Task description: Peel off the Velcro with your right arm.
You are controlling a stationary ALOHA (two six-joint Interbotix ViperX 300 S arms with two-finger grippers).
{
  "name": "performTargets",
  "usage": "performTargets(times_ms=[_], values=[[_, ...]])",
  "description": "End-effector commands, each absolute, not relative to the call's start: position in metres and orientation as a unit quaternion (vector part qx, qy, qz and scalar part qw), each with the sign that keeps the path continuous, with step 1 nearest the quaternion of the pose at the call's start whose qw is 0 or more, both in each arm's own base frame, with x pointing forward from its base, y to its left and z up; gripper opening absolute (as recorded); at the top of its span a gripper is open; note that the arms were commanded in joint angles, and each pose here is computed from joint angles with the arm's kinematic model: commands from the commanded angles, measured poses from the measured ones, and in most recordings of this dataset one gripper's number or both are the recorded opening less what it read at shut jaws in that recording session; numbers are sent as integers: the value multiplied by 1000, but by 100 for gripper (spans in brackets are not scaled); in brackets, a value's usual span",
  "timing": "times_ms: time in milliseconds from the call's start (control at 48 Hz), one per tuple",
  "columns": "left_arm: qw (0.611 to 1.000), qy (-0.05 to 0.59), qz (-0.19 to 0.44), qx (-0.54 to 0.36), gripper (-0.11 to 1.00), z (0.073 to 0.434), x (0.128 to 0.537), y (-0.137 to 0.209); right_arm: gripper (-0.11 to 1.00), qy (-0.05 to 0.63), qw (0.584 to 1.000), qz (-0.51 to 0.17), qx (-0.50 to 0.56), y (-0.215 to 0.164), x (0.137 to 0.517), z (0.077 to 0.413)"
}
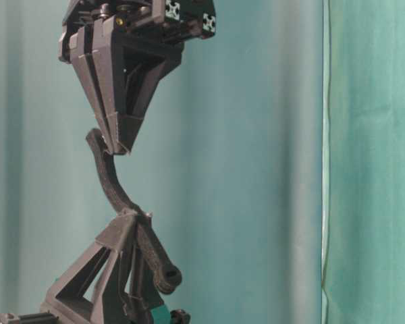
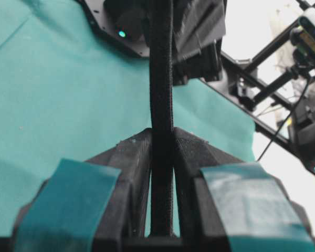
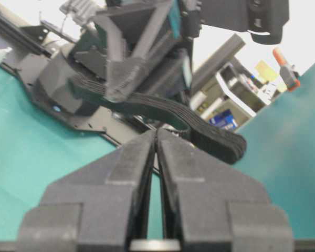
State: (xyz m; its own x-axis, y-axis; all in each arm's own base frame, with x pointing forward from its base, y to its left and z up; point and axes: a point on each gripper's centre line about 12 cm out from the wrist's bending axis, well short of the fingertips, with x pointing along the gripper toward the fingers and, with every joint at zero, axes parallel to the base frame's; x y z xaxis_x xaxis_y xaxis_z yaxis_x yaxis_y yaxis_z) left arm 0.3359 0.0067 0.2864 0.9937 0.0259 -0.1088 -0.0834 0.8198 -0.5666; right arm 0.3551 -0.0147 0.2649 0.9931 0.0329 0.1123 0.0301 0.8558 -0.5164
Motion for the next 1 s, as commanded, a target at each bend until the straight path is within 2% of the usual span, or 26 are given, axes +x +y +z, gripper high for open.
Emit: performTargets(times_ms=[0,979], values=[[953,31,27,-300,10,294,336,9,-9,-77,960,5,-268,-9,360,275],[955,5,22,-297,10,297,335,10,-9,-61,962,34,-265,8,393,258]])
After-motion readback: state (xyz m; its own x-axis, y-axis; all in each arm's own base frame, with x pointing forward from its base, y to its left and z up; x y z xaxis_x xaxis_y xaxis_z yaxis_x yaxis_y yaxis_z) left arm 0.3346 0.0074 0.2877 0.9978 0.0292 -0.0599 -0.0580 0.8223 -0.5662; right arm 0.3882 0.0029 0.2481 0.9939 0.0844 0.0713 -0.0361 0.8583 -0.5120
